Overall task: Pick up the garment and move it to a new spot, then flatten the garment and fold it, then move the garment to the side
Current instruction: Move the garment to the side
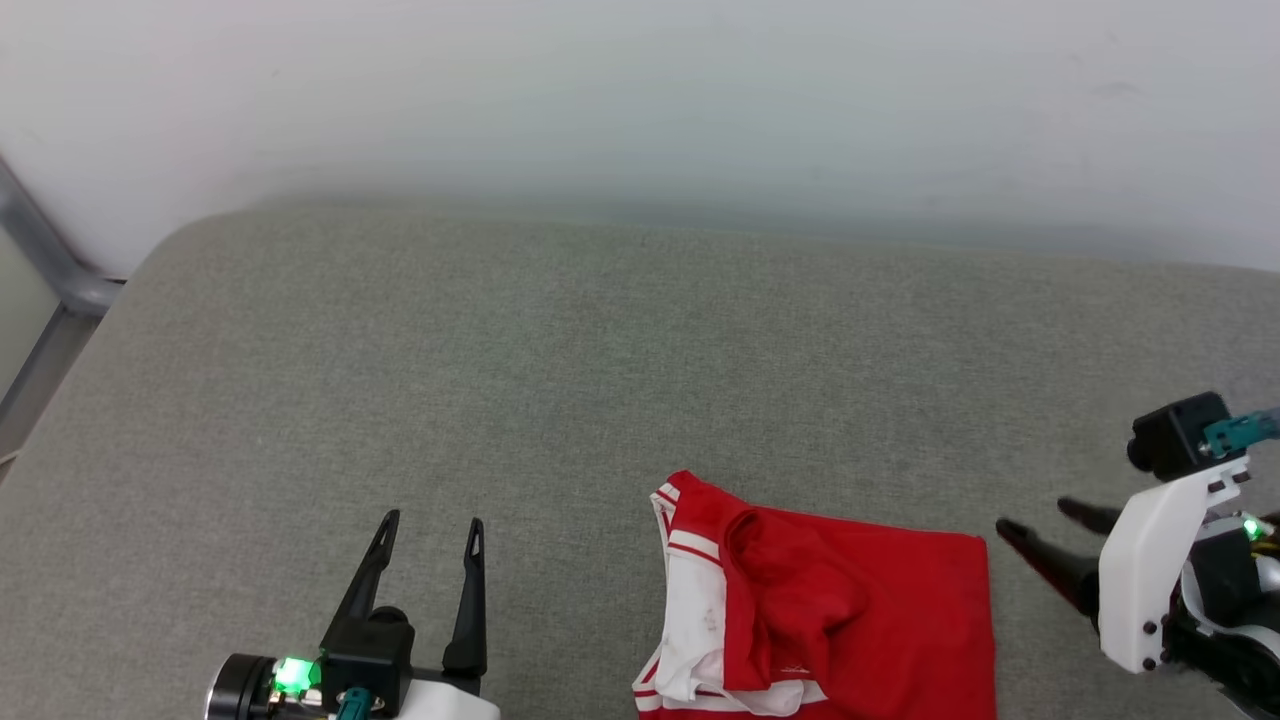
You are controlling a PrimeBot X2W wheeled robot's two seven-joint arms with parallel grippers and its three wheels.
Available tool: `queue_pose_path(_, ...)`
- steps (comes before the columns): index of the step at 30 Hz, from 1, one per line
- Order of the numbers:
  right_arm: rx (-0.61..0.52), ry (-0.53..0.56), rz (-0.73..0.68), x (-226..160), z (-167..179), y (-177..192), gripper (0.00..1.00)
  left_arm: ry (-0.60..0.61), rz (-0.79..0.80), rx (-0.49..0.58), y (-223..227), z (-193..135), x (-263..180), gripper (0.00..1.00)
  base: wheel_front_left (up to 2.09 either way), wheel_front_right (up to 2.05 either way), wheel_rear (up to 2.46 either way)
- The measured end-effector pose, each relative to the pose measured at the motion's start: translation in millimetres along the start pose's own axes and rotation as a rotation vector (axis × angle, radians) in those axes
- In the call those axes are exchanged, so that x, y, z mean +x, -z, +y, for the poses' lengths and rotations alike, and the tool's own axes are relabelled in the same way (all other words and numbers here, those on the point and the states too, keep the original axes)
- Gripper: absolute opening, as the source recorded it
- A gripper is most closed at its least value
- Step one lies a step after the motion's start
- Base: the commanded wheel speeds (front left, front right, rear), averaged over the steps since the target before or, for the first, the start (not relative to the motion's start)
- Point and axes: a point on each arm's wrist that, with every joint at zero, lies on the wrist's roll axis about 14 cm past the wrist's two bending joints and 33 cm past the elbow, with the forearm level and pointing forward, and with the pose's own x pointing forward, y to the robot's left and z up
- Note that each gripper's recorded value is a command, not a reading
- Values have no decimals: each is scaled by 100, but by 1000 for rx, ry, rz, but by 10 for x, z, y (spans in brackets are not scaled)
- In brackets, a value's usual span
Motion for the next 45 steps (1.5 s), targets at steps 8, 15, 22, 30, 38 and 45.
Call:
queue_pose_path(8, 111, -117, 264, 189, 187, 587, 100, -13, 18, 2, 54, 39, 79, 100, 0, 0, 0)
queue_pose_path(15, 174, -166, 355, 426, 330, 890, 100, -20, 46, 1, 144, 57, 152, 100, 0, 0, 0)
queue_pose_path(22, 193, -197, 409, 608, 448, 1100, 100, -30, 70, 6, 219, 88, 183, 100, 0, 0, 0)
queue_pose_path(30, 159, -206, 331, 646, 484, 1010, 0, -29, 67, 8, 212, 89, 197, 100, 0, 0, 0)
queue_pose_path(38, 69, -163, 145, 556, 297, 526, 0, -11, 47, 1, 155, 23, 200, 100, 0, 0, 0)
queue_pose_path(45, -26, -95, 23, 295, 42, 113, 0, 29, 40, -20, 143, -120, 236, 100, 0, 0, 0)
